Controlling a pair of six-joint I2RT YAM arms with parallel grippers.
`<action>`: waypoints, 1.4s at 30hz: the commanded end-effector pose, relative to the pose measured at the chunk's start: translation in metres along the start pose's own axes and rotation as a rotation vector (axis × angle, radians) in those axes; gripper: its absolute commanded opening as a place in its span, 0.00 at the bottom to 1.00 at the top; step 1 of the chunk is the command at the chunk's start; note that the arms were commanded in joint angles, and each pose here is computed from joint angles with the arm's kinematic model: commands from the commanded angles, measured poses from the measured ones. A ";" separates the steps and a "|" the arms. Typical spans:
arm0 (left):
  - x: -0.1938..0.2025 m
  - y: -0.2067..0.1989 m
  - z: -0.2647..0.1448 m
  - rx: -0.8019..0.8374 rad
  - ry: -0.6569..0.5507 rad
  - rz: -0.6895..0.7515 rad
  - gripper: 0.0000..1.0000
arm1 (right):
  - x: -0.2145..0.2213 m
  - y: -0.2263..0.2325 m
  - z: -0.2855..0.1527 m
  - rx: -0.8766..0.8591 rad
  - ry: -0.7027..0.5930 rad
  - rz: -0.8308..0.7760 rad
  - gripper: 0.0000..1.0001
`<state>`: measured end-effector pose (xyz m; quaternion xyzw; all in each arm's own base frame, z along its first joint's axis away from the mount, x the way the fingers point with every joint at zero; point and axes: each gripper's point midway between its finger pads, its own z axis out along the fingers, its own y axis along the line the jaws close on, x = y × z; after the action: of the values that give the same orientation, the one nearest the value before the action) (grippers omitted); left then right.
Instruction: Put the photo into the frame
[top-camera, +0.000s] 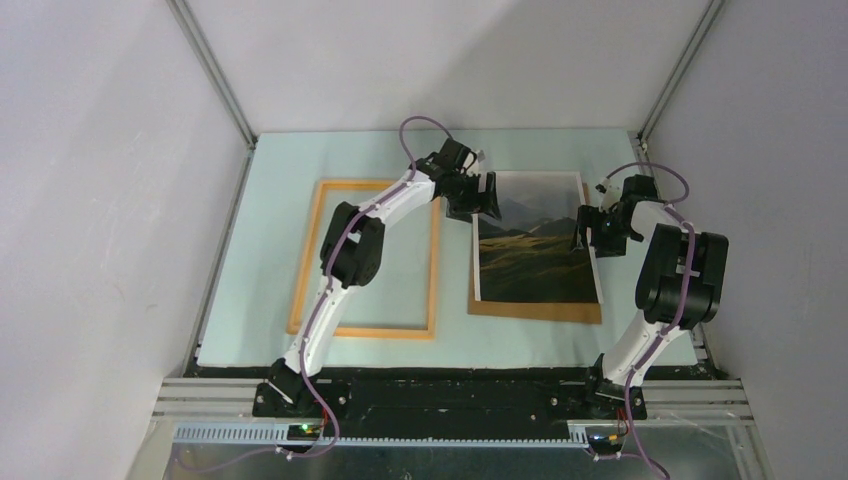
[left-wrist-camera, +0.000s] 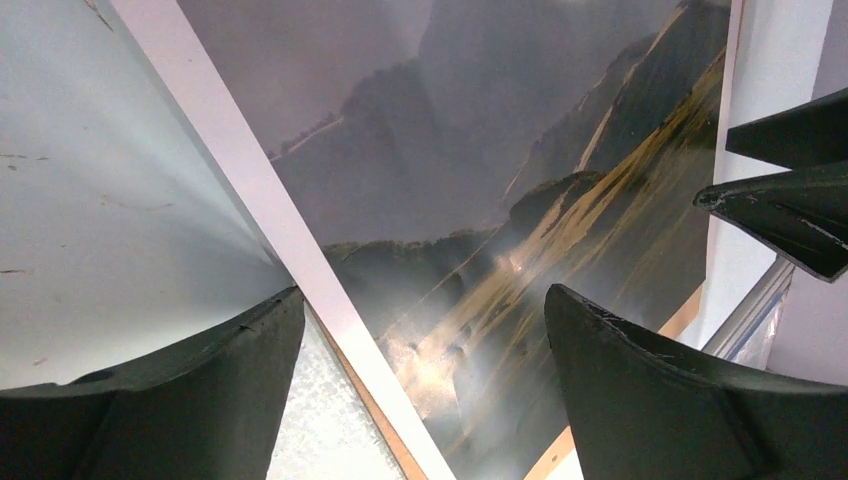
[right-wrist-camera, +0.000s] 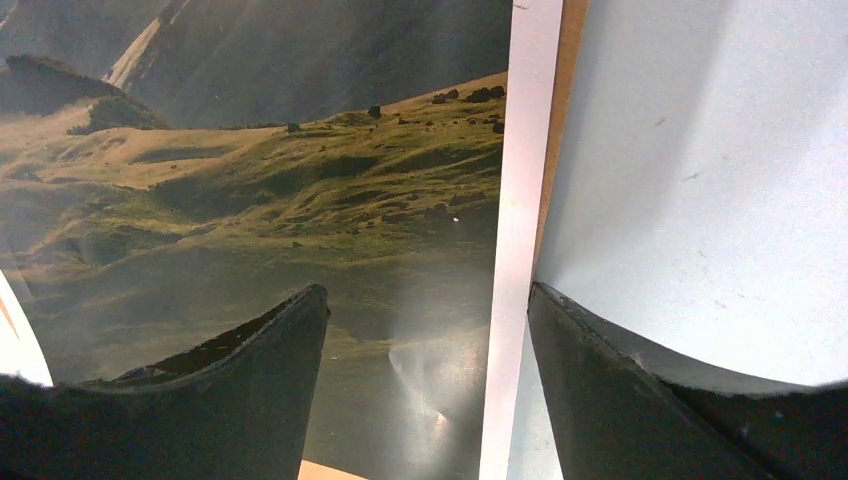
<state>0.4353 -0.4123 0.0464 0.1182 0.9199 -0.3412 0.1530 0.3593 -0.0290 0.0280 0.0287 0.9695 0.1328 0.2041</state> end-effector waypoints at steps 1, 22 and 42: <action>0.004 -0.005 0.008 0.029 0.014 0.006 0.94 | 0.003 0.027 -0.001 -0.120 0.024 -0.017 0.76; -0.014 -0.052 -0.037 0.159 -0.028 0.130 0.93 | 0.007 0.020 0.002 -0.091 0.041 -0.010 0.74; -0.030 -0.035 -0.044 0.029 -0.111 0.209 0.98 | 0.007 0.012 0.008 -0.054 0.045 -0.024 0.74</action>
<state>0.4330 -0.4077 0.0559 0.1780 0.9054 -0.3475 0.1670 0.3548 -0.0241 0.0273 0.0180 0.9698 0.1443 0.1956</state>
